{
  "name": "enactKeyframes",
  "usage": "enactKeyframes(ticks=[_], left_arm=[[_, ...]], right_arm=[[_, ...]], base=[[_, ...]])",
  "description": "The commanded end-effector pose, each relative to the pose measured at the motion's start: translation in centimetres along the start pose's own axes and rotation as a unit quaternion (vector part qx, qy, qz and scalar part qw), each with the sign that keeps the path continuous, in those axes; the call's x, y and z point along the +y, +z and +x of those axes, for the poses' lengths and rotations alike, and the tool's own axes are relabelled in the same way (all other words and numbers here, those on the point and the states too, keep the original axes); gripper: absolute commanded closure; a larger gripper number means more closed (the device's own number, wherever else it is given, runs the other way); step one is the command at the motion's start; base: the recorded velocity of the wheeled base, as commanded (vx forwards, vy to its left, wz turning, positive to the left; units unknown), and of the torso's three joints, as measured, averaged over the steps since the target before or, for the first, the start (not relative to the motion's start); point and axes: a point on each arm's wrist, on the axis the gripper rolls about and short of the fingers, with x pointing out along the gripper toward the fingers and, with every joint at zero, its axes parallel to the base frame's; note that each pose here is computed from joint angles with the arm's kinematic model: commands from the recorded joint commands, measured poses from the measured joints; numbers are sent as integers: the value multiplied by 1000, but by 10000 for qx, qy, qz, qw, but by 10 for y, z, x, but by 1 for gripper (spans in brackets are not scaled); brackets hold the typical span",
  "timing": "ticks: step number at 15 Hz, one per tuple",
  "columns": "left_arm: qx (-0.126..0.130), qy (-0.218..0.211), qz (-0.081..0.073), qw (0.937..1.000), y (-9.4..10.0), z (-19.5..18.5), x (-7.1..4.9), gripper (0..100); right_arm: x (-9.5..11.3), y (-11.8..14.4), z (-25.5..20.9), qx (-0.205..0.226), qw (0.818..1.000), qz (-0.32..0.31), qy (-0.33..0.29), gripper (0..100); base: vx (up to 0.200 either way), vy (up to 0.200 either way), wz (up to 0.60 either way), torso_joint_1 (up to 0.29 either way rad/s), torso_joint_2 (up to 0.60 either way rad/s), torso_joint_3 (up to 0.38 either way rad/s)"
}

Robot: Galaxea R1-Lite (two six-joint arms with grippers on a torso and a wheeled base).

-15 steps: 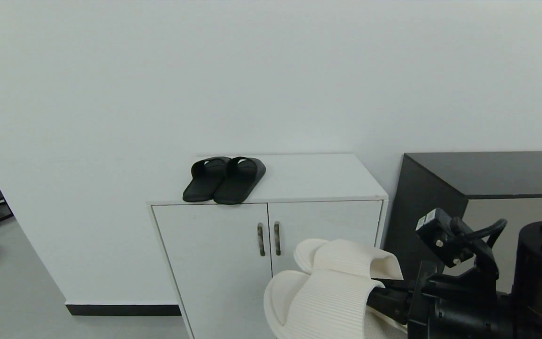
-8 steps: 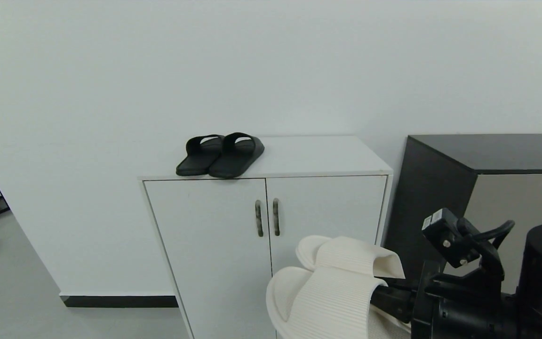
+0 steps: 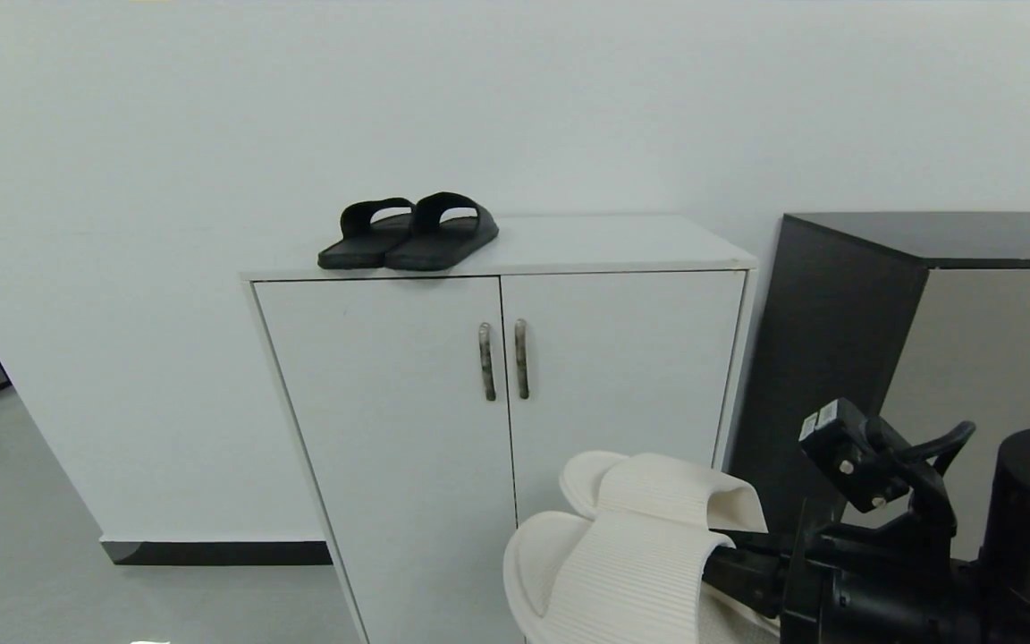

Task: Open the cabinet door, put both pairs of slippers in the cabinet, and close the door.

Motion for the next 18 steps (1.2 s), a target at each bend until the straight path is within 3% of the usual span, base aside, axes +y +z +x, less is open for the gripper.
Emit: enactKeyframes(ticks=[1,8,15,18], left_arm=[[3,-5,-5,10000,0,0,0,0],[3,10,10,10000,0,0,0,0],[3,-5,10,10000,0,0,0,0],[3,10,25,10000,0,0,0,0]], right_arm=[[0,-1,1,29,10000,4,-2,100],[0,-3,0,58,10000,-8,24,100],[-1,-6,-1,125,9998,-121,89,100],[0,-6,-2,116,9998,-122,83,100]], base=[[0,0,0,-159,452,295],[0,0,0,-113,392,275],[0,0,0,-7,22,13],[133,0,0,2,2,0]])
